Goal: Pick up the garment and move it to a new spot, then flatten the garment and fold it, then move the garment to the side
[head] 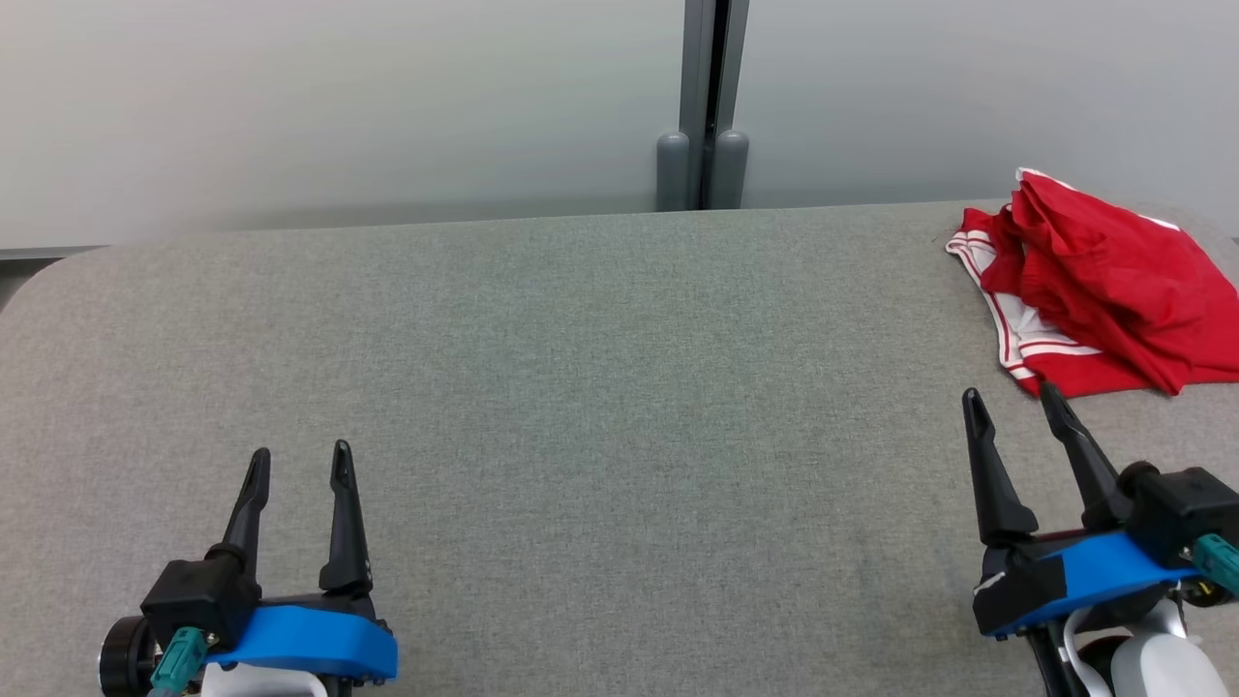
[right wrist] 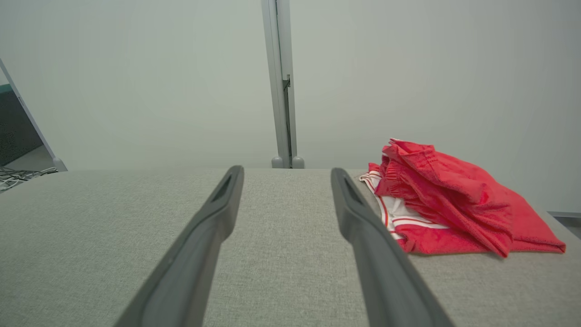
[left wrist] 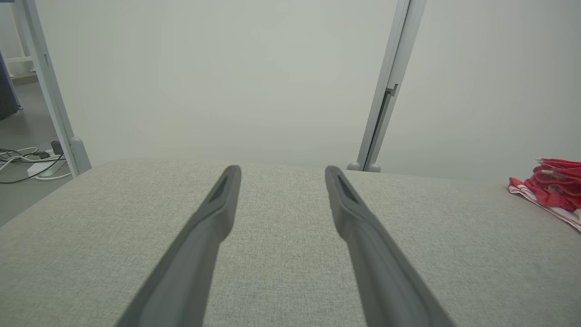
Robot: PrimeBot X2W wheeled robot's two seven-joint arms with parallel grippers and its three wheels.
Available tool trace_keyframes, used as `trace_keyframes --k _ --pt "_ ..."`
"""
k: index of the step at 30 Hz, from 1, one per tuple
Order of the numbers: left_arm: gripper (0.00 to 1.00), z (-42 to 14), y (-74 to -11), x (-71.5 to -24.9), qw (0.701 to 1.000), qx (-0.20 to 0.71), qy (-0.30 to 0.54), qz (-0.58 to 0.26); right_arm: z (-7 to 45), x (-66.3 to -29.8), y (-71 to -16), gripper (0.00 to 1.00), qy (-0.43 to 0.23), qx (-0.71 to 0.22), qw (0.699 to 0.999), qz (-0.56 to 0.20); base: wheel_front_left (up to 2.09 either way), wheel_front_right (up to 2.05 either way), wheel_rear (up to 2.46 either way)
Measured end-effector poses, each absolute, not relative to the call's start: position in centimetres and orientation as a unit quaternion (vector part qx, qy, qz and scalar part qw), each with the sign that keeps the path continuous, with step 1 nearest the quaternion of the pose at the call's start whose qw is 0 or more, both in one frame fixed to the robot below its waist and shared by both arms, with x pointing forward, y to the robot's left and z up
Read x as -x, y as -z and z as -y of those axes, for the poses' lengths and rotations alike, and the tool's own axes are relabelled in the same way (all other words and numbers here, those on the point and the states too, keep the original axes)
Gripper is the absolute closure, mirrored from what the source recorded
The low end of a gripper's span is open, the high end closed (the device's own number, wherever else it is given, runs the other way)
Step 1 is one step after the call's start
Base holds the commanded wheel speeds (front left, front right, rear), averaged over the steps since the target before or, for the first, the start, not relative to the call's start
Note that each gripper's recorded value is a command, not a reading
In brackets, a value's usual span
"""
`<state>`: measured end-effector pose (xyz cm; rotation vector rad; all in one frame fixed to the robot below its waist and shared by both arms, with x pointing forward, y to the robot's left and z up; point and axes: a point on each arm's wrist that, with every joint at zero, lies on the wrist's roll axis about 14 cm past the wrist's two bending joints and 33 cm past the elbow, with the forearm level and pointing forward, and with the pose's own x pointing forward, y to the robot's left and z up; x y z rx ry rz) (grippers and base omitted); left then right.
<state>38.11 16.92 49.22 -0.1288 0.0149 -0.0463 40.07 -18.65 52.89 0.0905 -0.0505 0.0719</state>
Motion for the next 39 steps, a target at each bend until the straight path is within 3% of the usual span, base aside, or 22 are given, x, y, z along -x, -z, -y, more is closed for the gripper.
trace_keyframes --k 28,29,39 --pt "0.00 -17.1 -49.8 -37.8 0.998 0.058 0.020 -0.005 19.1 -38.6 -53.1 0.00 -0.020 -0.048 0.998 0.020 0.00 0.00 0.00" --pt "1.00 -17.1 -49.6 -37.7 0.998 0.058 0.020 -0.007 19.1 -38.5 -53.0 1.00 -0.020 -0.048 0.998 0.019 0.00 0.00 0.00" --pt "1.00 -16.8 -46.8 -36.6 0.992 0.110 0.010 -0.059 19.1 -38.3 -50.8 1.00 -0.014 -0.103 0.994 -0.016 0.00 0.00 0.00"
